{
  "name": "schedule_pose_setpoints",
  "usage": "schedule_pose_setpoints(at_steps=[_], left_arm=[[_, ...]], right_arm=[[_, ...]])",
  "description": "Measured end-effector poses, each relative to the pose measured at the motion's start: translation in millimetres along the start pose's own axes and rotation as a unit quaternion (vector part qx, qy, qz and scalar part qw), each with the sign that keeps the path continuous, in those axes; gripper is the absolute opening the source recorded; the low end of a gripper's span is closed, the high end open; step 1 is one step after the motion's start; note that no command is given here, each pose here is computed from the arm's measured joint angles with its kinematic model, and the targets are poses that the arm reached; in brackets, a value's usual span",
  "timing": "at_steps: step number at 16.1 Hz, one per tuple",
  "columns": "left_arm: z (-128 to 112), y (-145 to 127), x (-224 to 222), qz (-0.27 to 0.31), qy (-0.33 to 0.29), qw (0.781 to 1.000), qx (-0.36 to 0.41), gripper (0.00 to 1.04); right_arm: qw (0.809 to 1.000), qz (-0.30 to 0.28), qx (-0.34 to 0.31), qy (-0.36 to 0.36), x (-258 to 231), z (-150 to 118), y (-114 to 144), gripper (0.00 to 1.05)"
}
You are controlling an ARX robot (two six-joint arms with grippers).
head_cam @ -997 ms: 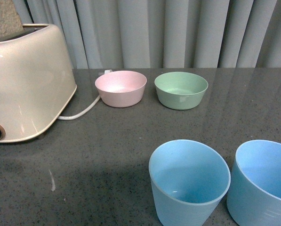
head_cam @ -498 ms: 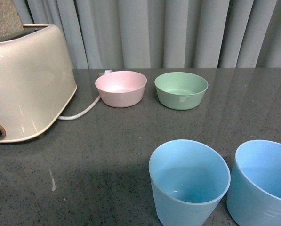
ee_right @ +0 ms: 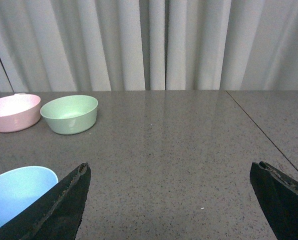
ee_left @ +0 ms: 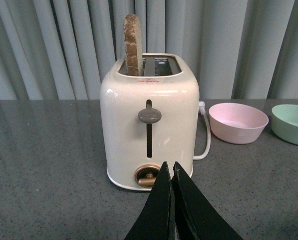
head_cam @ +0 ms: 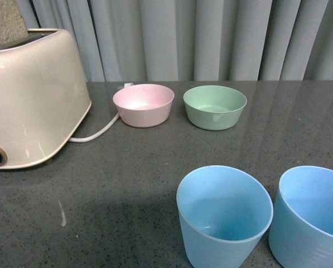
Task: Stack blue cups with both arms
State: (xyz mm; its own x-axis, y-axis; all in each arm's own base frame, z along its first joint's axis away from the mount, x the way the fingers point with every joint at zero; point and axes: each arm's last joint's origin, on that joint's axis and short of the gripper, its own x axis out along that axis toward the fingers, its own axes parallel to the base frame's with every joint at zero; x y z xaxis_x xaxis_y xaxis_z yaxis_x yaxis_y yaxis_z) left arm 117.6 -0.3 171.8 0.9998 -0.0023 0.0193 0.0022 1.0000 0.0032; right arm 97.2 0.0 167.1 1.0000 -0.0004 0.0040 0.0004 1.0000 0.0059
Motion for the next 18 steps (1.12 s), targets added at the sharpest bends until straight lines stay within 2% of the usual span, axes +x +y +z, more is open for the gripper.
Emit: schedule_pose_setpoints(at_steps=[6, 17, 18], left_arm=[[-2, 0, -20, 0.002, 0.005, 1.0, 0.0, 0.01], [-4, 0, -20, 0.0, 0.009, 1.0, -0.001, 0.02], [-4, 0, -20, 0.0, 0.009, 1.0, 0.0, 0.13]], right_arm=[[1.0, 0.0, 0.0, -0.001, 0, 0, 0, 0.98], [1.0, 0.0, 0.0, -0.001, 0, 0, 0, 0.98], [1.0, 0.0, 0.0, 0.0, 0, 0, 0, 0.98]])
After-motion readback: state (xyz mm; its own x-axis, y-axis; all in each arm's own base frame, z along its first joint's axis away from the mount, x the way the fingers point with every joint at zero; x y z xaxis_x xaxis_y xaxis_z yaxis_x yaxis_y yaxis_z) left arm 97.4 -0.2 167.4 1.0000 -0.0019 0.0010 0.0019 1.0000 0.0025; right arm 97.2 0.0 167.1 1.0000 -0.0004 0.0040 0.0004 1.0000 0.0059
